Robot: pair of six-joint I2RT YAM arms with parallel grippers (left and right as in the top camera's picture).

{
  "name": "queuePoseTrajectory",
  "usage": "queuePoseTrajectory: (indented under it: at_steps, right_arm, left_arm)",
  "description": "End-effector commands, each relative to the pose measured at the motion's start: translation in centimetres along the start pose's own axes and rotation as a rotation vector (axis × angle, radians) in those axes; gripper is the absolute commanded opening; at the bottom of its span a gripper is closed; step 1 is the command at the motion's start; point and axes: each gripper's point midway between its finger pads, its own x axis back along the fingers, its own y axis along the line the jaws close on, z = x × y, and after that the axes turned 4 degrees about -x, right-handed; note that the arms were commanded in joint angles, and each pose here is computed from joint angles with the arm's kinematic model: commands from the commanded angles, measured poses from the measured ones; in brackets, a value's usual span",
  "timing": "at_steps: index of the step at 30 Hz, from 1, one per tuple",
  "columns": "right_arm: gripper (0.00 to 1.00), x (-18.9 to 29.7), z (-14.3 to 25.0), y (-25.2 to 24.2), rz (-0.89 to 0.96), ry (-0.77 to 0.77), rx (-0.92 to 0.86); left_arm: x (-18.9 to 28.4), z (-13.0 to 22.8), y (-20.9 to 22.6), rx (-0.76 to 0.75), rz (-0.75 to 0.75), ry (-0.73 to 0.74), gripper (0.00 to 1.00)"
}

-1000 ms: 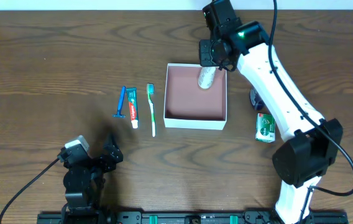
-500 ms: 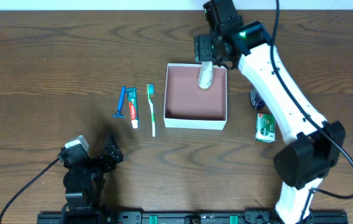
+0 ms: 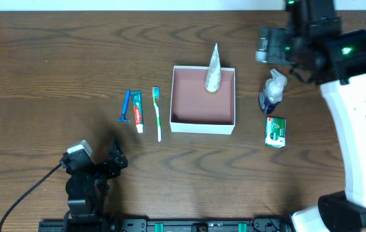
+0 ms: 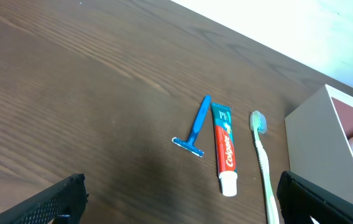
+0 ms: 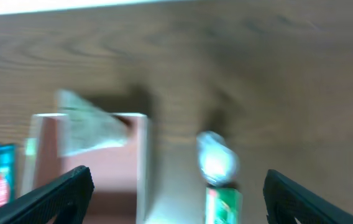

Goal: Pack container
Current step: 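Move the right gripper to the blue foam soap bottle and grasp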

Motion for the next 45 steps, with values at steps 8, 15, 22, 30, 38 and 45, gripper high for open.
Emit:
queuePoseTrajectory:
  at_steps: [8,15,22,30,38,45]
  right_arm:
    - [0.90,-9.7,2.9,-4.5,0.127,0.240,-0.041]
    - [0.84,-13.6,5.3,-4.8,0.142,0.368,-0.041]
    - [0.89,-15.9,7.5,-5.3,0.174,0.463,-0.023]
    - [0.80,-18.3,9.6,-4.7,0.145,0.556,-0.029]
    - [0.66,-18.1,10.3,-4.9,0.154,0.588,-0.020]
    - [0.60,-17.6,11.0,-5.4,0.173,0.624,-0.018]
  left_arm:
    - [-0.3,0.8,0.2,0.007,-0.004,0.015,0.98]
    - [-0.3,0.8,0.2,0.006,-0.004,0.015,0.98]
    - [-0.3,0.8,0.2,0.007,-0.004,0.015,0.98]
    - [-0.3,0.8,0.2,0.007,-0.004,0.016,0.98]
    - [-0.3,0.8,0.2,0.007,-0.004,0.015,0.98]
    - [-0.3,0.8,0.2,0.007,-0.004,0.016,0.98]
